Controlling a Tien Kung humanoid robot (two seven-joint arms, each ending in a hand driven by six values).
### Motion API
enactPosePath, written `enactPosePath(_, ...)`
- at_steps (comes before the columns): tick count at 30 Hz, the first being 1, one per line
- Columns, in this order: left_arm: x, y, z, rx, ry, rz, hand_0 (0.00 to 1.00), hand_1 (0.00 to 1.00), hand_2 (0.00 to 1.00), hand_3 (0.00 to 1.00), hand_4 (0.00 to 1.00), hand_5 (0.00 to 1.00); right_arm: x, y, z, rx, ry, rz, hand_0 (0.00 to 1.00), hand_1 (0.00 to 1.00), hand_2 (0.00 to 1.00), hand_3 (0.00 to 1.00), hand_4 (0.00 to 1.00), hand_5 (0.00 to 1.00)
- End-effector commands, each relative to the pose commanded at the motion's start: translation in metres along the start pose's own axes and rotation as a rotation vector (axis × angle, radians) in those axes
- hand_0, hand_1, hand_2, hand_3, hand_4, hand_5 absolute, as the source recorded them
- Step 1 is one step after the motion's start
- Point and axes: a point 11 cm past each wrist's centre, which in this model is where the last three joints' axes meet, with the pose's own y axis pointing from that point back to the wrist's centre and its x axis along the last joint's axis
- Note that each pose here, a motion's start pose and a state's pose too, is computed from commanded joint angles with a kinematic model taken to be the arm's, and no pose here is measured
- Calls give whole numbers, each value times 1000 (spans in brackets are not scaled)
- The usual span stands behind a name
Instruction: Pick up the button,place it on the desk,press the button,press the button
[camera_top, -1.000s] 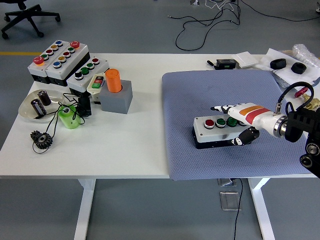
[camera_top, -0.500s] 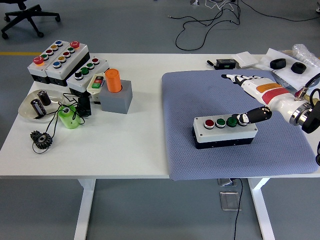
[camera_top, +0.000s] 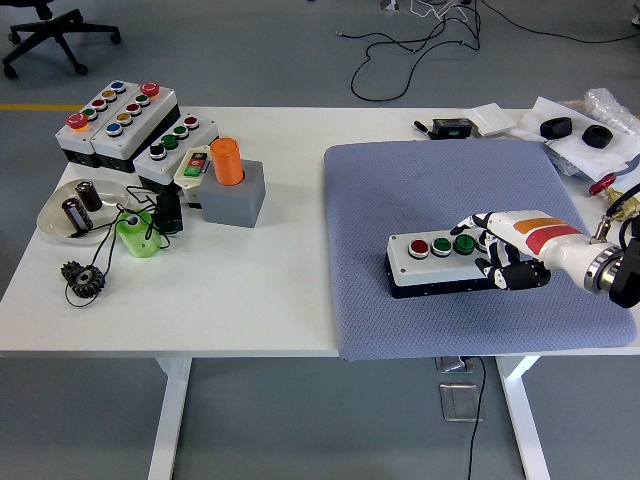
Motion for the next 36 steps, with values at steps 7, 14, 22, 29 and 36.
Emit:
enactPosePath(7, 0, 0, 1, -2, 2, 1, 599, 529, 491, 439, 268, 995, 2, -2, -6, 9, 29, -7, 246, 2, 100, 789, 428, 2)
enactPosePath(14, 0, 0, 2, -3, 4, 1, 599, 528, 490, 439, 269, 998, -1, -8, -10, 12, 30, -21, 244, 2, 102, 793, 425, 2)
enactPosePath(22, 1, 0, 4, -8, 5, 3, 599, 528, 491, 439, 267, 995, 1, -19, -5, -10, 22, -20, 246, 2, 102, 792, 421, 2)
enactPosePath(29, 1, 0, 3, -7, 6, 2, 599, 529, 491, 439, 269, 997, -5, -23, -5, -11, 28, -45, 246, 2, 103, 792, 420, 2)
enactPosePath(36, 0, 0, 3, -6, 4, 2, 599, 529, 490, 439, 268, 997, -15, -27, -2, -25, 28, -79, 247, 2, 104, 791, 418, 2)
